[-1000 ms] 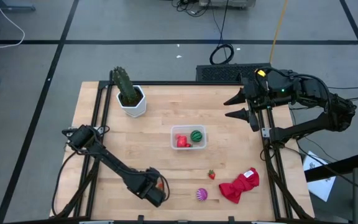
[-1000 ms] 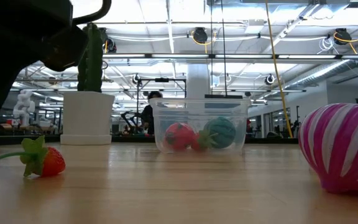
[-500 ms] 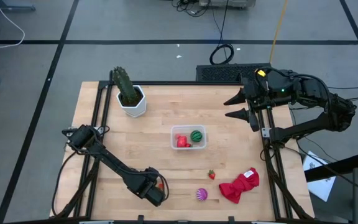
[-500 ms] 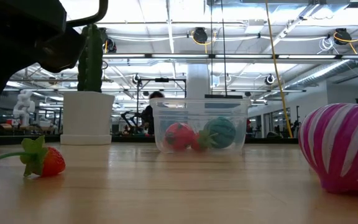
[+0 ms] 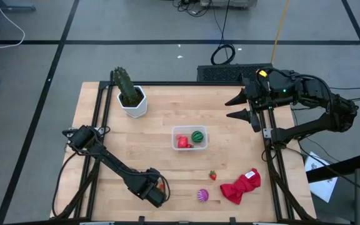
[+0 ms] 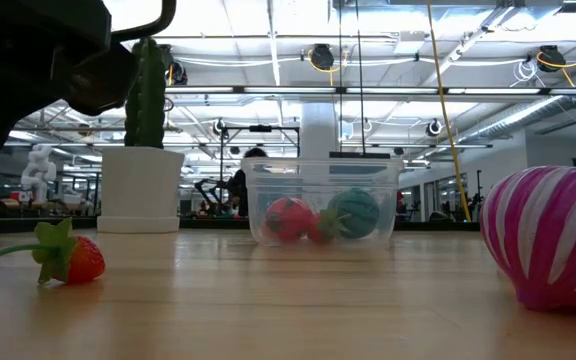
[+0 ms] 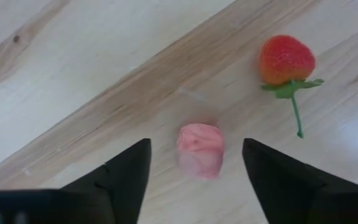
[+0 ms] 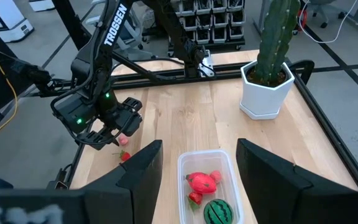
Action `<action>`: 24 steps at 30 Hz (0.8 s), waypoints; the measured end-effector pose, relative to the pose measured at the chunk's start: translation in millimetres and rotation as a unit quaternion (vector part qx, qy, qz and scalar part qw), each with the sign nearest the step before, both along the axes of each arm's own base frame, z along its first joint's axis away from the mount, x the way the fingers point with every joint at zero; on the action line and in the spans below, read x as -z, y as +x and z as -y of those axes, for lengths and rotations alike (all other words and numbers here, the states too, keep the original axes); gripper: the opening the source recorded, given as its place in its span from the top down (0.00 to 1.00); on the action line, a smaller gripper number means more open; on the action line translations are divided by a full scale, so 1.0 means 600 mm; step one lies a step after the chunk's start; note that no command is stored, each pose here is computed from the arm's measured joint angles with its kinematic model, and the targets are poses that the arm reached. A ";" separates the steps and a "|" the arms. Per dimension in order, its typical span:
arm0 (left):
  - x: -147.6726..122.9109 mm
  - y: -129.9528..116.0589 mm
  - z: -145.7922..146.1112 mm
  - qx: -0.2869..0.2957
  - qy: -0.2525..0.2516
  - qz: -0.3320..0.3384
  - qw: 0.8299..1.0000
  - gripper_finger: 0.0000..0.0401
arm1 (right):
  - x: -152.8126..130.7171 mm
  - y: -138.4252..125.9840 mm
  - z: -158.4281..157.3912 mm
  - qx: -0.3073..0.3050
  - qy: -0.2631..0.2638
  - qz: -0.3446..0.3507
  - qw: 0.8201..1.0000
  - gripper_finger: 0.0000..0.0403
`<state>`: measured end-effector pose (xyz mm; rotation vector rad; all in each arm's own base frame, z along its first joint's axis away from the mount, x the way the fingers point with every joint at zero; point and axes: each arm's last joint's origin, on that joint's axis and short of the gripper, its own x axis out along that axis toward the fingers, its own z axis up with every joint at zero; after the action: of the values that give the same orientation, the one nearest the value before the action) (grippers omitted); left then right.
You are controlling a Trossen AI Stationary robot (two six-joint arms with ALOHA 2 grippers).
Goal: Pick and placing Produce into tupperware
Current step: Put the peach into the transparent bin
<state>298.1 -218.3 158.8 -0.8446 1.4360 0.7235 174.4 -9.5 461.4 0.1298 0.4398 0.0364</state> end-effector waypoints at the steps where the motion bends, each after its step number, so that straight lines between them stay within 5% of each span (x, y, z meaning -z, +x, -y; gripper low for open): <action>1: 0.000 0.000 0.000 0.000 0.004 0.004 1.000 0.39 | 0.000 0.000 0.000 0.000 0.000 0.000 1.000 0.51; 12: 0.000 0.004 0.002 0.012 0.009 0.025 1.000 0.57 | 0.000 0.000 0.000 0.000 0.000 0.000 1.000 0.51; 24: 0.000 0.001 0.006 0.023 0.002 0.020 1.000 0.60 | 0.000 0.000 0.000 0.000 0.000 0.000 1.000 0.51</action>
<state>298.9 -221.7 159.0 -0.8153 1.4138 0.6719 174.4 -9.5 461.3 0.1295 0.4405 0.0365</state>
